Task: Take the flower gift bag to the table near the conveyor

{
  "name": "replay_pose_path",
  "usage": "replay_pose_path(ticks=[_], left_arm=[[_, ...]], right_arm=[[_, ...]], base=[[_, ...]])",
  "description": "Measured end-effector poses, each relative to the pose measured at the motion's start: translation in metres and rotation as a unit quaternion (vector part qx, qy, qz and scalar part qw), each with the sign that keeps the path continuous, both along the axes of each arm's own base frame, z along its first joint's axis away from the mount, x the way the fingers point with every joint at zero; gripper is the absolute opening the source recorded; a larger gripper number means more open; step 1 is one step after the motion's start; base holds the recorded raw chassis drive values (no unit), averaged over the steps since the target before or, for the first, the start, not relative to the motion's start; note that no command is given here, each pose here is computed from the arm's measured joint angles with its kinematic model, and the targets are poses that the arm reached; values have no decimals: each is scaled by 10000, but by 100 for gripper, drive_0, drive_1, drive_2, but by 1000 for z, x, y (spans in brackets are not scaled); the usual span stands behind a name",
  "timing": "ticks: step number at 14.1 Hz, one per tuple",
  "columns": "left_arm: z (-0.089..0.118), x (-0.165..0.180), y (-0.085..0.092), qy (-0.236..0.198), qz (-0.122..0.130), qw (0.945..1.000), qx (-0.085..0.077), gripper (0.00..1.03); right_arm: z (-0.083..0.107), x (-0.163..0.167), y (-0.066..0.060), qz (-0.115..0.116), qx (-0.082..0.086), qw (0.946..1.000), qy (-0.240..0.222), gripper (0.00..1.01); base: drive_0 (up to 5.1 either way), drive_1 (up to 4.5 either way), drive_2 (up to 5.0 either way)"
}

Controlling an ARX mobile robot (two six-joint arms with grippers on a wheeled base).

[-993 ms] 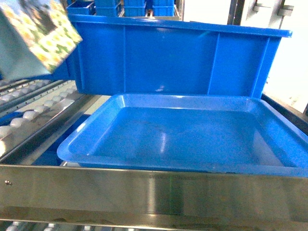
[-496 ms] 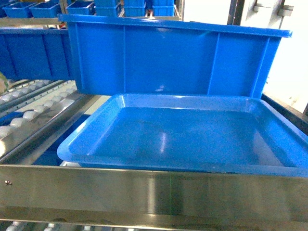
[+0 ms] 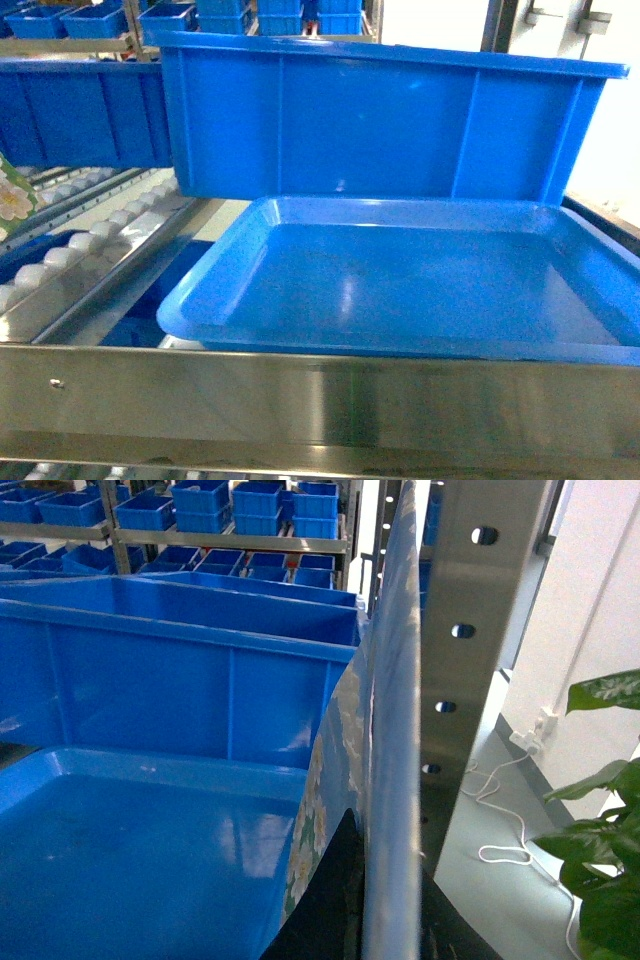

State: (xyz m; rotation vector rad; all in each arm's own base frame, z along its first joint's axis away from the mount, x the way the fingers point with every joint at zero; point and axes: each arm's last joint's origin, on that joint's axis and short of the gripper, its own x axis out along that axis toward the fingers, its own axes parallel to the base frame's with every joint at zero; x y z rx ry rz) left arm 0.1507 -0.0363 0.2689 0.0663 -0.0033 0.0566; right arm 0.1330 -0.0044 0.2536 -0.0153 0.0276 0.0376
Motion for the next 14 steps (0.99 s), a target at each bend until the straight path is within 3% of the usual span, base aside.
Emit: replay_pose_path(ticks=[14], left_arm=[[0,0,1,0,29,10000,0,2]], right_arm=[[0,0,0,6,-9,10000,0,2]], base=[[-477,200,311]])
